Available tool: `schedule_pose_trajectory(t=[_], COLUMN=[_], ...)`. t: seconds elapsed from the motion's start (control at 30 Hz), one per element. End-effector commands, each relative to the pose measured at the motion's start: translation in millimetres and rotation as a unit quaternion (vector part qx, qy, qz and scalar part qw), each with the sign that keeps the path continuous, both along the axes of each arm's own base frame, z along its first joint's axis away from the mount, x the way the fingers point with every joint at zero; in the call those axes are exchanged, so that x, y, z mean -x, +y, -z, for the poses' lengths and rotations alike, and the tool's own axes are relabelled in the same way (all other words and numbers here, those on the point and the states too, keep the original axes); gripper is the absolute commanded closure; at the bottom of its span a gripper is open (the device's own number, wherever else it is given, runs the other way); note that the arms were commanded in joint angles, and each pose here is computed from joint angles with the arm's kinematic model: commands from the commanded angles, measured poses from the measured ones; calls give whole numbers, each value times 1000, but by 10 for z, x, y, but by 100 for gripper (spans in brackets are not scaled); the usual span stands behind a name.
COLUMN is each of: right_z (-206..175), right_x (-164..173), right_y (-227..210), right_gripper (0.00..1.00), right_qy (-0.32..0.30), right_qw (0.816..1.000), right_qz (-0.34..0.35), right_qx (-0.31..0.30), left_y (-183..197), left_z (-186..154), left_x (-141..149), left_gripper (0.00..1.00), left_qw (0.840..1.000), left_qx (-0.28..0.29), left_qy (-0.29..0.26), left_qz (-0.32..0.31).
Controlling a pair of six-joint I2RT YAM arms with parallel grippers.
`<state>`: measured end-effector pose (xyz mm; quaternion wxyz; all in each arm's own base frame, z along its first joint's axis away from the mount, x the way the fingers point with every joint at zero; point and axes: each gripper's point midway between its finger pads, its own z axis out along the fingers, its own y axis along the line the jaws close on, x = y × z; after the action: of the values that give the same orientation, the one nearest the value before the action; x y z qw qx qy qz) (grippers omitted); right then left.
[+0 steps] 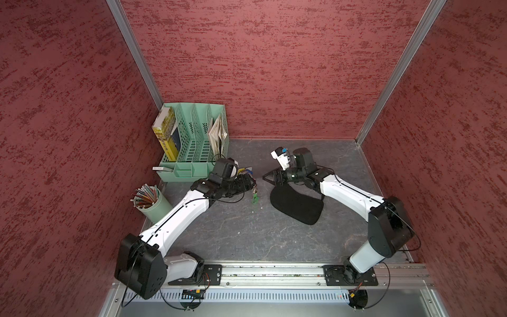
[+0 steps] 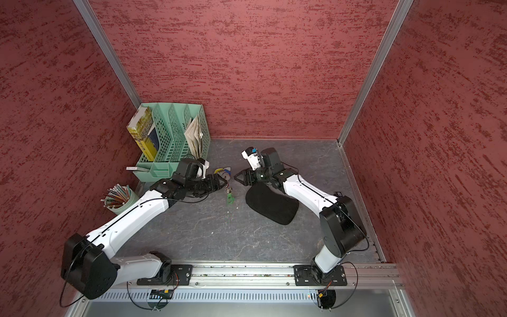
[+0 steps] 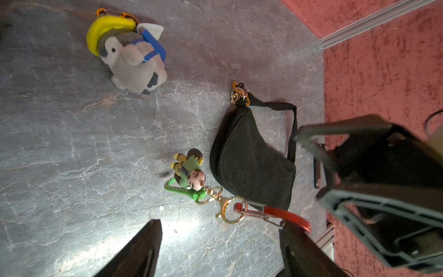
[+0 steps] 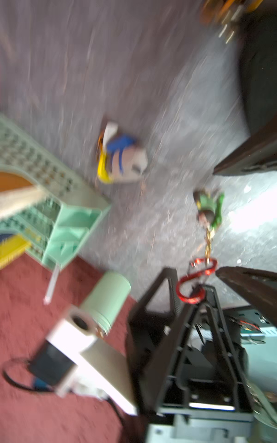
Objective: Remove the decoration from the bag
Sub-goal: Place the decoration item at the center of the board.
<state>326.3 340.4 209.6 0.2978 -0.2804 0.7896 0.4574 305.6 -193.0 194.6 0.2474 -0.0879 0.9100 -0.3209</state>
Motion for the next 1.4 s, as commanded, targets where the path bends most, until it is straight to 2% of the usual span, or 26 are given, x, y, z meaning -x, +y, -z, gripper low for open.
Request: schedule_pose_trajectory(t=[0.0,0.07,0.27,0.4,0.53,0.63,0.7,0.73,0.87,0.97,1.23,1.37], right_z=[-347,-344,-301,-304,-179,-180,-212,-217,-120,-79,17,85], right_x=[351,465,524,555,435,428,441,453,418,380,220,117], right_y=[225,255,379,489,527,576,595,604,614,603,542,513], right_gripper=[40,39,30,29,33,37,47,58,92,100,100,100], right_qy=[-56,-68,-114,-130,-106,-100,-100,-98,-86,-83,-67,-49], right_qw=[992,989,985,982,989,988,987,987,989,991,995,997], right_qz=[-83,-97,-99,-109,-94,-99,-105,-110,-109,-98,-61,-46], right_qx=[-80,-89,-78,-79,-51,-57,-67,-69,-51,-42,-30,-25], left_y=[77,99,66,30,-10,-33,-45,-47,-22,-25,3,-8], left_z=[-62,-89,-216,-311,-390,-354,-323,-323,-380,-475,-653,-685], left_x=[-7,-5,67,125,162,174,175,175,167,168,219,252], left_gripper=[20,20,20,20,19,19,20,19,19,17,8,7], left_qw=[999,999,998,997,996,995,995,995,995,993,990,988], left_qx=[27,43,55,70,80,78,80,82,86,96,119,133], left_qy=[-1,-3,-19,-25,-35,-32,-28,-29,-36,-48,-59,-52], left_qz=[-21,-23,1,15,32,43,45,45,42,48,55,62])
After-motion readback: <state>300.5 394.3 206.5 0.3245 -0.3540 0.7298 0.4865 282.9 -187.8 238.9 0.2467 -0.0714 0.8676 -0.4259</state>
